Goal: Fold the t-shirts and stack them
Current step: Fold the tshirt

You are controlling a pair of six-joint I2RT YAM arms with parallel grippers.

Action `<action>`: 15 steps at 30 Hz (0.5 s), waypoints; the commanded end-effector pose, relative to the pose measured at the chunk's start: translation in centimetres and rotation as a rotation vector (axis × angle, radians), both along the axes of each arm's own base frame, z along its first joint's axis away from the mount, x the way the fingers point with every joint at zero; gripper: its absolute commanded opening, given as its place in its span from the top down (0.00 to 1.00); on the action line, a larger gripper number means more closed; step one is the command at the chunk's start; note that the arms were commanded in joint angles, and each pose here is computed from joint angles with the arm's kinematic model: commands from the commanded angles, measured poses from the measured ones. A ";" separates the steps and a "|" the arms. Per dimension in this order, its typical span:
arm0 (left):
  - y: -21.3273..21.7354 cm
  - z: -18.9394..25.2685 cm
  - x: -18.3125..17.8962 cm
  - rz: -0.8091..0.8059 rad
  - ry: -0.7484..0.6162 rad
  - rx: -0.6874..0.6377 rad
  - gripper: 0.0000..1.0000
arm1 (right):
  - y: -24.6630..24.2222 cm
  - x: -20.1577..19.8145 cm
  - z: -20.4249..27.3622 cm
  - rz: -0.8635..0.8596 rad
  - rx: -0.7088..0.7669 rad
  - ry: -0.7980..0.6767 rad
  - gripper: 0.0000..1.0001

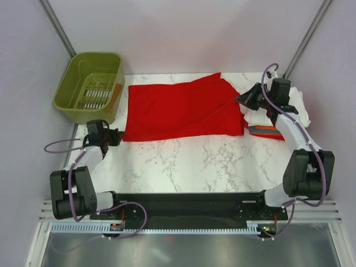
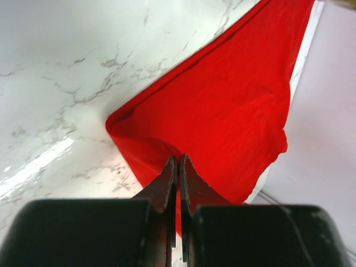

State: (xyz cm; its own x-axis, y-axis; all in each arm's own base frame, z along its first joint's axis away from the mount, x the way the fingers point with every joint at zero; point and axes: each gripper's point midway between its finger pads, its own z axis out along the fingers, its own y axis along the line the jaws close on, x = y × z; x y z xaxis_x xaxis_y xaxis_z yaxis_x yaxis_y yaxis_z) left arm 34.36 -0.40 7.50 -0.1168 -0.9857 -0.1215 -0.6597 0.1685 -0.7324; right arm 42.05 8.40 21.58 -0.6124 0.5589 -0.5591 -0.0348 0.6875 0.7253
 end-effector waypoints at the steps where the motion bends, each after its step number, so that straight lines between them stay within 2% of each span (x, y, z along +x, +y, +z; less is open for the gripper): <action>1: 1.0 1.1 1.9 0.088 -0.009 -0.025 0.98 | 0.1 2.6 2.8 0.033 -0.029 -0.086 1.00; 15: 1.4 2.0 5.4 0.109 -0.042 -0.060 0.98 | 0.6 8.4 0.2 0.074 -0.047 -0.036 1.00</action>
